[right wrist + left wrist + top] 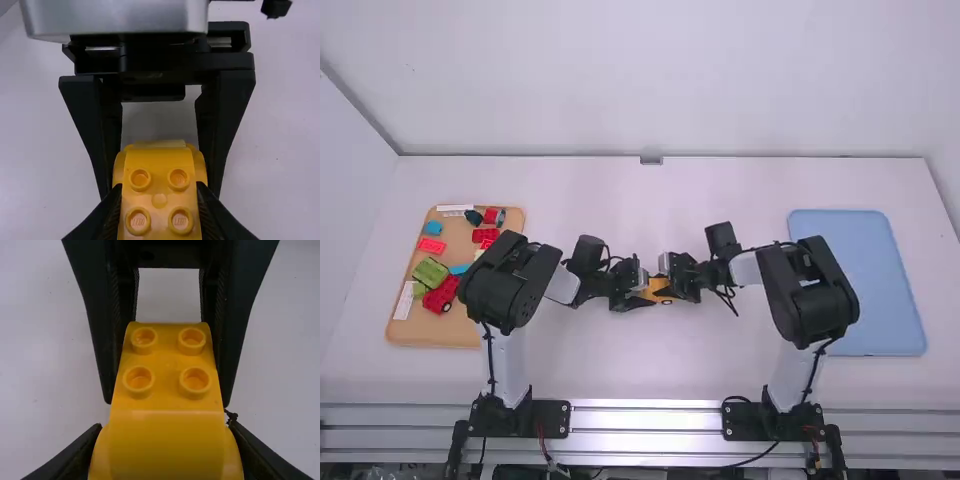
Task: Assemble lego blocks to make yellow taxi
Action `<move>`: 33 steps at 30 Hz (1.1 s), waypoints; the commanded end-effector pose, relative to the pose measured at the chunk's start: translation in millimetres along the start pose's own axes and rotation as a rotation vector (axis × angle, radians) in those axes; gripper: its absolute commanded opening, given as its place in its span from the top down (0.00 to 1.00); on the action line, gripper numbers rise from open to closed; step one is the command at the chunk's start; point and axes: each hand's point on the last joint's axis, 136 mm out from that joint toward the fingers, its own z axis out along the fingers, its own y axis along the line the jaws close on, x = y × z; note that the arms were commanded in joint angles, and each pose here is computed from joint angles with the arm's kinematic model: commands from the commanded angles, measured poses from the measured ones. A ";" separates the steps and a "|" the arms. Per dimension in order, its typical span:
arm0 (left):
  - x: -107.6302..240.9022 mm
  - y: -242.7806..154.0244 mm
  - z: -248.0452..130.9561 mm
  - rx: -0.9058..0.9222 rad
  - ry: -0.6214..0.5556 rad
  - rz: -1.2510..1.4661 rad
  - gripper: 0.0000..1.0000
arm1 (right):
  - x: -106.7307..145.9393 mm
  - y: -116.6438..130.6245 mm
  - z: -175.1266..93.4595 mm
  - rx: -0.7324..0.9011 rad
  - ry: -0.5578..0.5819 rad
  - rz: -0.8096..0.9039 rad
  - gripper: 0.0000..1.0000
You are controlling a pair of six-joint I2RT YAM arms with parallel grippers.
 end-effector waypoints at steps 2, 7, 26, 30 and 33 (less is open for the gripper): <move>0.2 2.7 -0.3 -0.004 -0.003 -0.010 0.83 | 68.8 16.7 -2.0 0.034 0.240 0.158 1.00; 0.7 2.8 -0.5 -0.004 -0.002 -0.012 0.88 | 52.3 12.1 1.1 0.029 0.150 0.127 0.97; 2.3 0.1 0.0 0.005 0.005 -0.024 0.95 | -24.3 -11.2 -20.3 -0.016 -0.235 0.028 0.28; 4.4 -0.3 -0.6 0.005 0.012 -0.034 0.88 | -26.6 -21.6 -40.0 0.022 -0.279 0.036 0.20; 4.4 -2.1 0.0 0.012 0.012 -0.037 0.55 | -17.5 -25.3 -48.5 0.047 -0.264 0.085 0.18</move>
